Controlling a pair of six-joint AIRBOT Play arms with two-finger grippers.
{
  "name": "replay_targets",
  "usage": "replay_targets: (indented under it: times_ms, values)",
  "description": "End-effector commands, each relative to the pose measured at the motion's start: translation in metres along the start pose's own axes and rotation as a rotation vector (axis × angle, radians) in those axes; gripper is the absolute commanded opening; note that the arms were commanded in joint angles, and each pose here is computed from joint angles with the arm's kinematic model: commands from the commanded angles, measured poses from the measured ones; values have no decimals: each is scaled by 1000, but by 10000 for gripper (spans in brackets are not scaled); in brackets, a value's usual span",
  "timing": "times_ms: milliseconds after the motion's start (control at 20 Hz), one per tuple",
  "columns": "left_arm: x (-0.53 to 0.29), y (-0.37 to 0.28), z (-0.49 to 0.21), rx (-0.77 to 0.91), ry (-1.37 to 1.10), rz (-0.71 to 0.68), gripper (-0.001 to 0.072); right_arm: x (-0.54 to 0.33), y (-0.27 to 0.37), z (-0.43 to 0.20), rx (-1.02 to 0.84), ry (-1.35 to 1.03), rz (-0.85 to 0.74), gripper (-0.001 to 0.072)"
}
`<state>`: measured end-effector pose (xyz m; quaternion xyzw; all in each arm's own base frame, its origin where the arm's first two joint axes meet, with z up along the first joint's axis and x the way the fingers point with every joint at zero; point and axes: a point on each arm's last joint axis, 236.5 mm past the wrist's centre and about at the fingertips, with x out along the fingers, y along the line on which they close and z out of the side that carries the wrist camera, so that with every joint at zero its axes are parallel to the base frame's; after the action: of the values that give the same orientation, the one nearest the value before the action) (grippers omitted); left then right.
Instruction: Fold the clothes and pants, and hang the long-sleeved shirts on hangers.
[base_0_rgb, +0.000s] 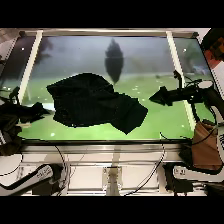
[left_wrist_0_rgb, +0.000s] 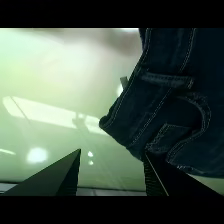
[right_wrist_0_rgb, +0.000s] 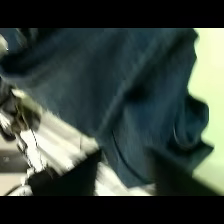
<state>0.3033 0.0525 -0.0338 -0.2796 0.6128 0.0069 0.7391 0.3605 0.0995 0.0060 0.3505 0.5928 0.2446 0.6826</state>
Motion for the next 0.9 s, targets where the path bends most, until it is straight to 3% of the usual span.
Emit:
replay_targets:
  times_ms: [0,100,200,400,500,750,800,850]
  values:
    - [9,5,-18,11,69,-41,440,-1,-2,-25,14,73,-2,417]
    - [21,-1,-24,155,111,-69,392,-1,-3,-23,14,61,-5,418]
    - [33,-12,-16,252,88,-105,392,-1,-3,-22,14,60,-5,418]
    - [52,-18,6,273,18,-158,391,-2,1,-31,15,95,11,417]
    - [62,-19,4,278,39,-176,330,-2,3,-35,16,114,20,418]
    - [77,-12,3,253,62,-175,331,-2,11,-33,21,106,52,417]
    - [78,-13,2,253,68,-180,303,-2,12,-32,22,102,59,416]
    - [77,-15,-1,254,79,-188,176,-2,12,-32,23,101,59,416]
